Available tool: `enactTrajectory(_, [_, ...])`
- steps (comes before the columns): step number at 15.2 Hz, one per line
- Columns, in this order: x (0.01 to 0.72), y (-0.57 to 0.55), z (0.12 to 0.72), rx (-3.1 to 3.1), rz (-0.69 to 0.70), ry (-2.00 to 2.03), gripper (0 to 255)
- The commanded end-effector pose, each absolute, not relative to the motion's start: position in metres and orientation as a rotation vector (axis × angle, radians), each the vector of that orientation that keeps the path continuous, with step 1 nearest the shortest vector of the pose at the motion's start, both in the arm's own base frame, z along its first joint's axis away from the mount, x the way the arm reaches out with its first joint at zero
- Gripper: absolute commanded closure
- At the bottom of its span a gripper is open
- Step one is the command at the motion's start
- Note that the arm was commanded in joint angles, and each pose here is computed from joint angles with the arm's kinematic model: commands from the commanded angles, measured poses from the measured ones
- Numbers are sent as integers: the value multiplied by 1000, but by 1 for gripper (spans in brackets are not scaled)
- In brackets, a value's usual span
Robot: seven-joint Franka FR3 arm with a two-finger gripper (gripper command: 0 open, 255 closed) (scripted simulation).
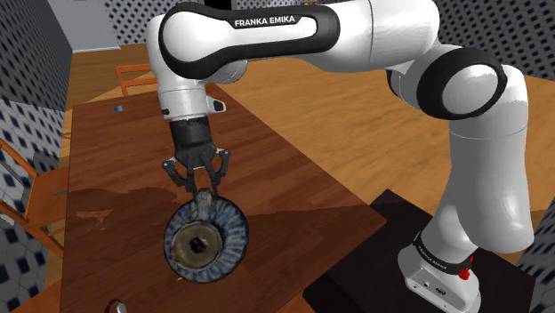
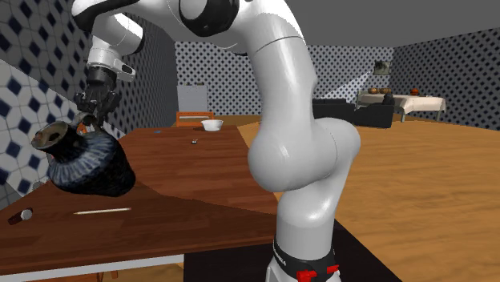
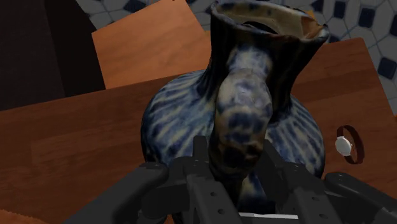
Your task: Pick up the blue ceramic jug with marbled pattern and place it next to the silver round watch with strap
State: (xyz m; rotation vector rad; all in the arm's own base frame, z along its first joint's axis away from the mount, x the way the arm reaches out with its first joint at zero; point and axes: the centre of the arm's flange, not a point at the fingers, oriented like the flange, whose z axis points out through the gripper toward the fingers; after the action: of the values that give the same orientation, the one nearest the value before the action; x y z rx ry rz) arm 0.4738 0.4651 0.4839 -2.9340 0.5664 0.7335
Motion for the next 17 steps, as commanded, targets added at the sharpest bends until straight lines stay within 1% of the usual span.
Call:
enactTrajectory(1, [468, 493, 491, -2930, 729, 567, 255])
enactTrajectory(8, [454, 581, 491, -2930, 729, 567, 255])
enactTrajectory(17, [454, 581, 443, -2930, 729, 567, 255])
